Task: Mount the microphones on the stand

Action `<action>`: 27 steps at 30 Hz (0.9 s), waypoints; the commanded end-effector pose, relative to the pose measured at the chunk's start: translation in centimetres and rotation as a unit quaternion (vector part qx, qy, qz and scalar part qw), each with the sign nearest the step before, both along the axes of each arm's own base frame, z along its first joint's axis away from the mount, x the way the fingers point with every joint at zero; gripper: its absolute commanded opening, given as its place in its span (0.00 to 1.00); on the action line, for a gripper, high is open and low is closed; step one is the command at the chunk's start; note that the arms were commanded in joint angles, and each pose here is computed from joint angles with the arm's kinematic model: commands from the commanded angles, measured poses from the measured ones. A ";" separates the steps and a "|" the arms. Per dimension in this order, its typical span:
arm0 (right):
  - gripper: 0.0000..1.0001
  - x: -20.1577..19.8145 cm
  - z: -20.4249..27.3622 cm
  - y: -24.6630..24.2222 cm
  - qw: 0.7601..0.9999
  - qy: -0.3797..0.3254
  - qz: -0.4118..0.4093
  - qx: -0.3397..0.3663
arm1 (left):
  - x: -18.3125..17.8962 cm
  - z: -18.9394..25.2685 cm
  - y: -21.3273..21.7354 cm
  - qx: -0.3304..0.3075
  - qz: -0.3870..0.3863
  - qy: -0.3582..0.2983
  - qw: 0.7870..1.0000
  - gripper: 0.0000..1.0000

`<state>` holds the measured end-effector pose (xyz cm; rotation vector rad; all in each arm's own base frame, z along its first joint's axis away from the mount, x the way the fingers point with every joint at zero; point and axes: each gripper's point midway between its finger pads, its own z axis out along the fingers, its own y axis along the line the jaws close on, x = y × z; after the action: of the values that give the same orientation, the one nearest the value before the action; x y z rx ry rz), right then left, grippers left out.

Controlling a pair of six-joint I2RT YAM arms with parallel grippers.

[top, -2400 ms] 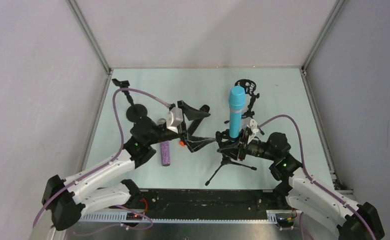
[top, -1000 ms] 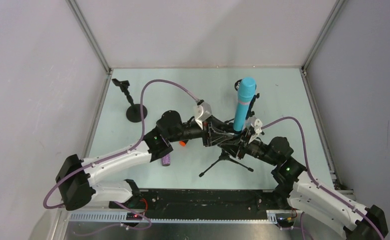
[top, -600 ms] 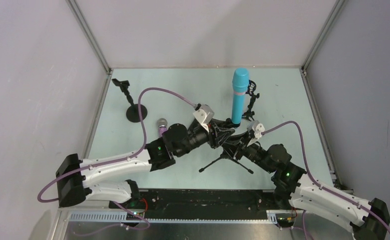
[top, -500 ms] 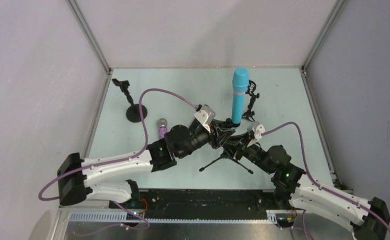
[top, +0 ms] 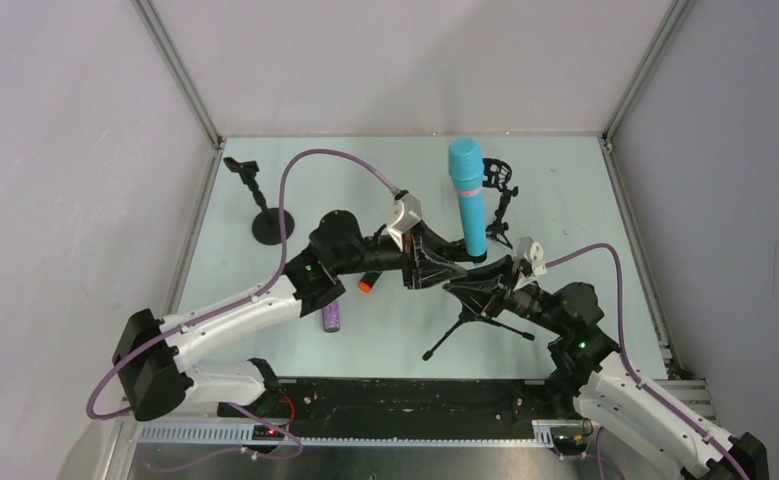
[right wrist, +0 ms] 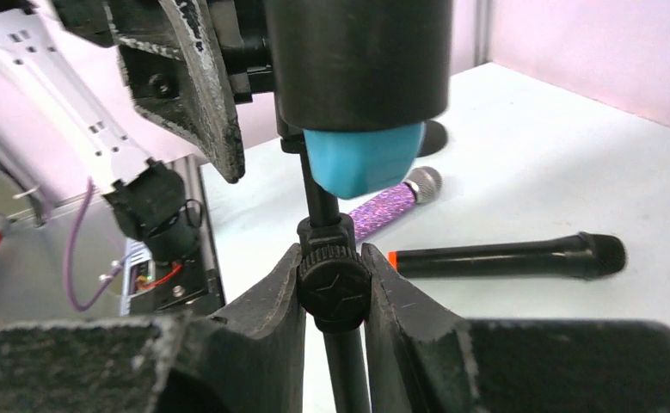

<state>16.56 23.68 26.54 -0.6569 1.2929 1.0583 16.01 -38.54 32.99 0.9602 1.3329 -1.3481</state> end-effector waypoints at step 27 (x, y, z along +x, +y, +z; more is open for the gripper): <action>0.00 2.6 1.2 -1.4 0.983 -0.005 -0.180 0.031 | 5.7 7.8 1.2 -0.094 0.276 0.020 0.956 0.00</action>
<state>18.79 23.38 26.38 -0.3983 1.3580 0.8078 20.40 -38.98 32.88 0.4387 1.5794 -1.0018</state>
